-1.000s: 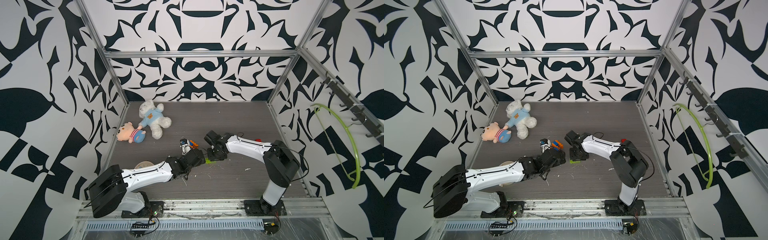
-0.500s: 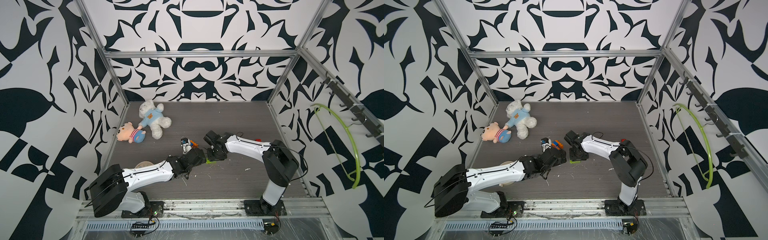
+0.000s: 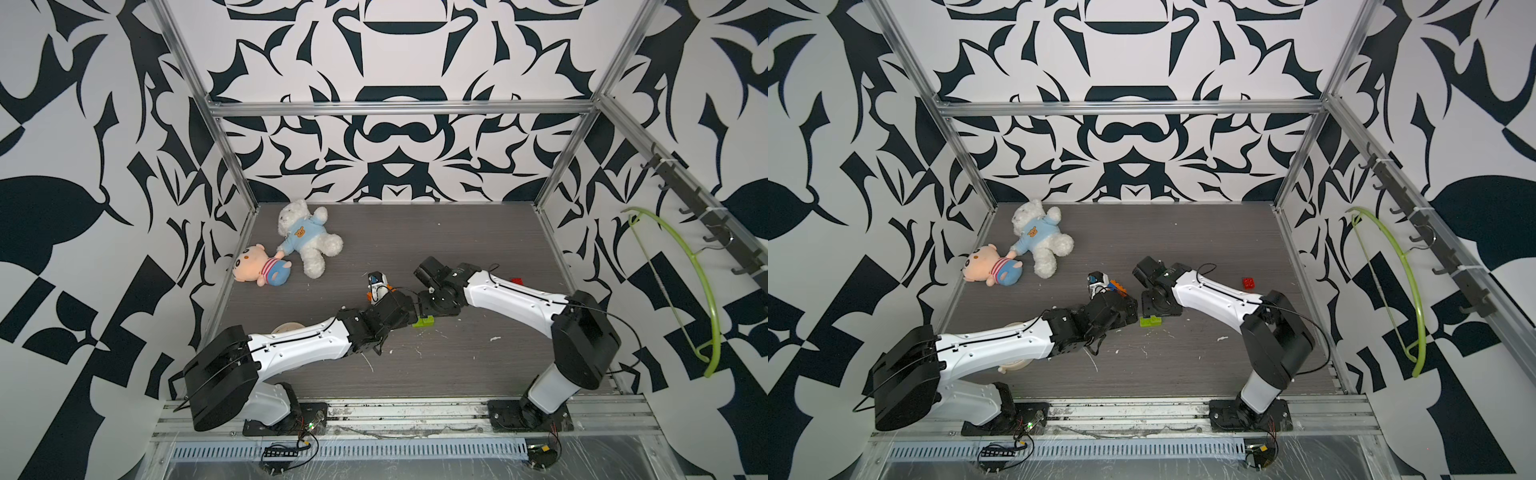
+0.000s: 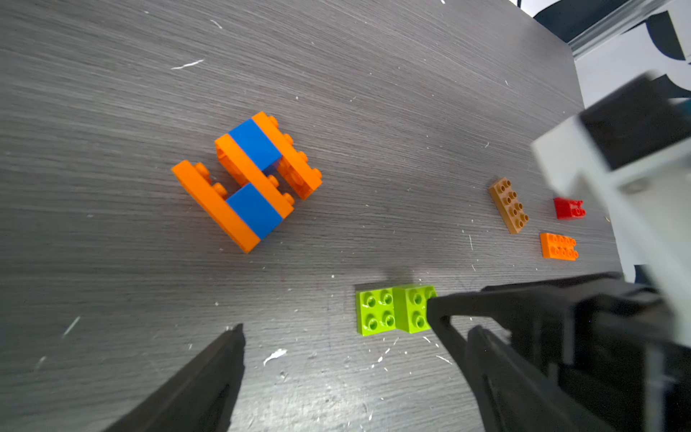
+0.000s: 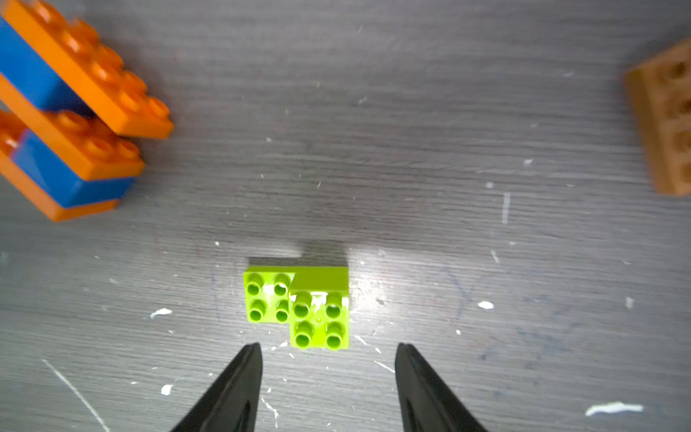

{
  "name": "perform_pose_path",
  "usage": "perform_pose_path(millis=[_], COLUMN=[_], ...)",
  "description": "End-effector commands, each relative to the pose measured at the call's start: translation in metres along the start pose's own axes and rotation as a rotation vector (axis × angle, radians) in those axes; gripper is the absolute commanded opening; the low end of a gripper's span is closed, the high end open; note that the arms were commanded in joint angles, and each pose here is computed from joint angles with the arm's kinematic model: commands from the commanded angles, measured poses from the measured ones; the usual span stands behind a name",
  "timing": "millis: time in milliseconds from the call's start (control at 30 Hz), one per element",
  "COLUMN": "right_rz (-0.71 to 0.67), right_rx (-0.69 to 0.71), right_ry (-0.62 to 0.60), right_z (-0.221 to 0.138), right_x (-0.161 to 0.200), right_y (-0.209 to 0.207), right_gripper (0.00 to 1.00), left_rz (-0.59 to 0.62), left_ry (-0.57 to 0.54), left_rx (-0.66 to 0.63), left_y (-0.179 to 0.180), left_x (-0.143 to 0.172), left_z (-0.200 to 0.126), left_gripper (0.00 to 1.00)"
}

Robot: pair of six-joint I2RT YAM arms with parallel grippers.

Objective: Assemble the number 5 with lego
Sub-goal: Assemble the lego brick with the lego brick.

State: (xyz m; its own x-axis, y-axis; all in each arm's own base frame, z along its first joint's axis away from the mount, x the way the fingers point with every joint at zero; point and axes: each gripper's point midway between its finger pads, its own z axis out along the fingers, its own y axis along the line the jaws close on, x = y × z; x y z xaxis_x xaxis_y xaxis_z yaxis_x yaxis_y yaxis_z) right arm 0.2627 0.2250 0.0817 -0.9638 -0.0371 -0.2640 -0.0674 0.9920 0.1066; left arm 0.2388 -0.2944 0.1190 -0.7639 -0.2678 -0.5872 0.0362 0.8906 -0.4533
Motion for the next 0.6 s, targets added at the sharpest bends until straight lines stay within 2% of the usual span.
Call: perform_pose_path(millis=[0, 200, 567], right_rz=[0.034, 0.134, 0.337], right_rx=[0.065, 0.062, 0.026], right_ry=[-0.044, -0.052, -0.047], right_z=[-0.009, -0.003, 0.005], right_x=[-0.002, -0.005, -0.018], right_y=[-0.024, -0.052, -0.112], right_gripper=[0.67, 0.77, 0.86], left_rz=[0.025, 0.066, 0.141], left_ry=[0.009, 0.051, 0.156], left_rx=[0.034, 0.076, 0.153], left_y=[-0.015, -0.033, -0.066], left_x=[-0.003, 0.002, 0.018], left_z=[0.002, 0.010, 0.026], left_gripper=[0.99, 0.99, 0.99])
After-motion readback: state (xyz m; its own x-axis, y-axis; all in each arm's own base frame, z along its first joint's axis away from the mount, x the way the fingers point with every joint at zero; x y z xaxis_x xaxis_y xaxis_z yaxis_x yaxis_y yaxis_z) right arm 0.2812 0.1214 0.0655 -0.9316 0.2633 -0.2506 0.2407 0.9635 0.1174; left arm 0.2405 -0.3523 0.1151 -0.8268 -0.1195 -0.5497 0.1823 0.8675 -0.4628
